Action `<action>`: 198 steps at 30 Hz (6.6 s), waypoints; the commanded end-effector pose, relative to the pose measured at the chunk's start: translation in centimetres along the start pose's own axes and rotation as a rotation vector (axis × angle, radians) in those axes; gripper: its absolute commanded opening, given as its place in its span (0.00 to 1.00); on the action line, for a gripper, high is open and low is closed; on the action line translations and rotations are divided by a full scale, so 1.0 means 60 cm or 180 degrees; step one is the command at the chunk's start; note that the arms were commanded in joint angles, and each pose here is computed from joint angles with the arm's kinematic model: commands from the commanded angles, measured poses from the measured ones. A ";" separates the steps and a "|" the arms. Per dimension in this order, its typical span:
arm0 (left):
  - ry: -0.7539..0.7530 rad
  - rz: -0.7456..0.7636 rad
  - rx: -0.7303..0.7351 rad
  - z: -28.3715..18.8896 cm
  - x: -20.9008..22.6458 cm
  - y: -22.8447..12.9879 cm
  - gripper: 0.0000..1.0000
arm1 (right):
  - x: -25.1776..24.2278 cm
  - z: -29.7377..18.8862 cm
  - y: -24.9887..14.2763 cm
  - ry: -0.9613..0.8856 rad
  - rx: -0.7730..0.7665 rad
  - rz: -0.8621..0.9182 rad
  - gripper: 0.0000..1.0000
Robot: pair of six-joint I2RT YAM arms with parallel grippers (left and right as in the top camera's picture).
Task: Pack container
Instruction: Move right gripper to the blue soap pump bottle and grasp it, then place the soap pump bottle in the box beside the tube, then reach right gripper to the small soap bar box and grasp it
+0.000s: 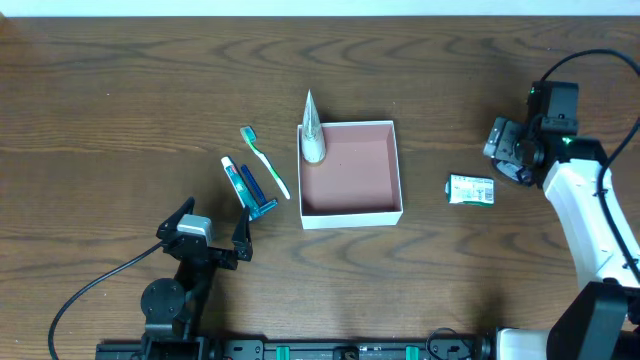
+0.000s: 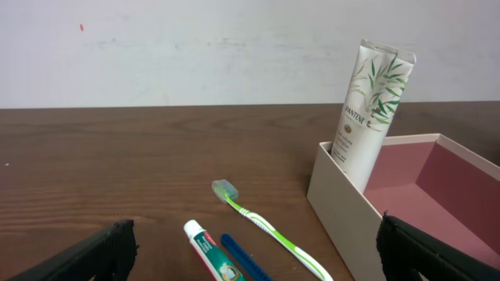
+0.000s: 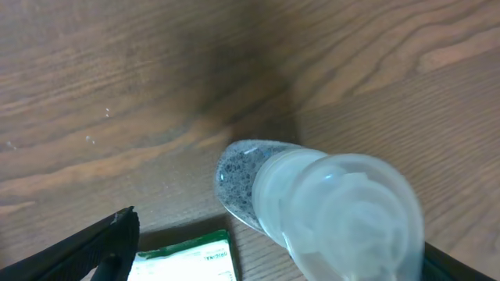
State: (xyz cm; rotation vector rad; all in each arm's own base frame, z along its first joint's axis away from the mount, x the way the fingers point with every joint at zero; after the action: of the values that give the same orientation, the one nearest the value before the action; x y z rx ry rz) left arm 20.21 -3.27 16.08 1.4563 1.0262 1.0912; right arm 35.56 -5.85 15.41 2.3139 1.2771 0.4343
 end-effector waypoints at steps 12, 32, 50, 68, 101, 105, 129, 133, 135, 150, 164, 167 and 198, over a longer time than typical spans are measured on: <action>-0.0032 -0.0068 0.0136 0.001 -0.003 -0.022 0.98 | -0.008 0.005 0.030 0.0005 -0.0267 -0.0113 0.90; -0.0031 -0.0068 0.0136 0.001 -0.003 -0.022 0.98 | -0.007 0.014 0.044 0.0000 -0.0383 -0.0117 0.50; -0.0032 -0.0068 0.0136 0.001 -0.003 -0.022 0.98 | 0.012 0.002 0.046 0.0241 -0.0397 -0.0134 0.18; -0.0031 -0.0068 0.0136 0.001 -0.003 -0.022 0.98 | 0.152 -0.332 0.055 0.2091 -0.1526 -0.0443 0.19; -0.0031 -0.0068 0.0136 0.001 -0.003 -0.022 0.98 | 0.414 -0.209 -0.125 0.2556 -0.0678 -0.1286 0.15; -0.0031 -0.0068 0.0136 0.001 -0.003 -0.022 0.98 | 0.421 -0.192 -0.130 0.2527 -0.0664 -0.1339 0.15; -0.0031 -0.0068 0.0136 0.001 -0.003 -0.022 0.98 | 0.449 -0.135 -0.146 0.2472 -0.0683 -0.1541 0.15; -0.0032 -0.0068 0.0136 0.001 -0.003 -0.022 0.98 | 0.453 -0.127 -0.149 0.2471 -0.0681 -0.1542 0.15; -0.0032 -0.0068 0.0136 0.001 -0.003 -0.022 0.98 | 0.455 -0.123 -0.150 0.2469 -0.0678 -0.1544 0.15; -0.0032 -0.0068 0.0136 0.001 -0.003 -0.022 0.98 | 0.471 -0.115 -0.146 0.2546 -0.0782 -0.1506 0.32; -0.0032 -0.0068 0.0136 0.001 -0.003 -0.022 0.98 | 0.479 -0.124 -0.150 0.2617 -0.0812 -0.1522 0.59; -0.0031 -0.0068 0.0136 0.001 -0.003 -0.022 0.98 | 0.482 -0.128 -0.147 0.2663 -0.0842 -0.1513 0.64; -0.0032 -0.0068 0.0136 0.001 -0.003 -0.022 0.98 | 0.065 -0.247 -0.021 0.0921 0.0135 0.0208 0.88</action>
State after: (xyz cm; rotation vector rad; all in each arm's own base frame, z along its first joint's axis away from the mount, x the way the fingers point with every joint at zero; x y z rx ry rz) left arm 20.21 -3.27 16.08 1.4560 1.0260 1.0914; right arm 29.83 3.89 28.96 2.2774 1.4751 0.9003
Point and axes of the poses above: each gripper's point midway between its finger pads, its own z axis out along the fingers, its own x axis along the line the jaws close on, y = z × x, the point moved 4 cm from there along -z, back along the fingers, and after that the axes turned 12 degrees about z, right-handed, at the moved point
